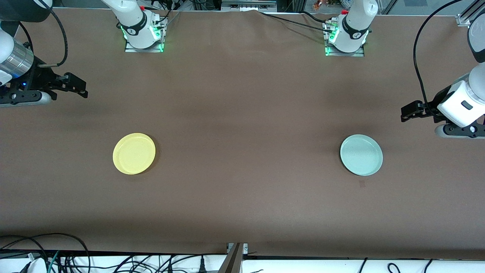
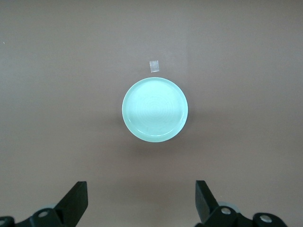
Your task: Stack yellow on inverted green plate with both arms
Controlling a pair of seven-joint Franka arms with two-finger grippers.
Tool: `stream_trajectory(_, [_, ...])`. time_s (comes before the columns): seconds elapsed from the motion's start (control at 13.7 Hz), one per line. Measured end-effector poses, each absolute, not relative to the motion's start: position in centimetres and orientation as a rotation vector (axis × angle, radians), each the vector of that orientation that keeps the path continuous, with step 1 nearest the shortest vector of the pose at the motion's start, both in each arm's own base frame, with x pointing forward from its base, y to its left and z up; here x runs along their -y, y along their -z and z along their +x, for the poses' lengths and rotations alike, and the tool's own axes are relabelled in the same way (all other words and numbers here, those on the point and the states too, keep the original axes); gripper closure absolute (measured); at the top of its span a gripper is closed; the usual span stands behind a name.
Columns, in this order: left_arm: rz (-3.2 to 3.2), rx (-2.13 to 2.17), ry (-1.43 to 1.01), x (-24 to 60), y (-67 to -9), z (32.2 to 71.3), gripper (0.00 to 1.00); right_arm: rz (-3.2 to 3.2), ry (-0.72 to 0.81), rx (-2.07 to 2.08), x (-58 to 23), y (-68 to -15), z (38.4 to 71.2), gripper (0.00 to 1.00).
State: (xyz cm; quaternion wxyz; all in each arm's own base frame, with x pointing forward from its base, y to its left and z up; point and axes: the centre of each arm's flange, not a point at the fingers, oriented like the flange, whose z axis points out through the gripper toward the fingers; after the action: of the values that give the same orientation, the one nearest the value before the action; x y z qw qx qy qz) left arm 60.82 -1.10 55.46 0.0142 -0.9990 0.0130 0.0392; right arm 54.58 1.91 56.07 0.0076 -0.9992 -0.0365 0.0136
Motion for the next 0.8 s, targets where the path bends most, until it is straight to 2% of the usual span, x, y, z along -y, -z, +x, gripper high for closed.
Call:
stream_trajectory(0.51, [-3.113, -0.036, -0.139, 1.0, -54.7, 61.1, 0.00, -3.124, -0.043, 0.114, -1.9, -56.1, 54.6, 0.00])
stream_trajectory(0.8, [-3.203, 0.110, -0.189, -3.2, -51.2, 62.3, 0.00, -3.124, -0.043, 0.114, -1.9, -56.1, 54.6, 0.00])
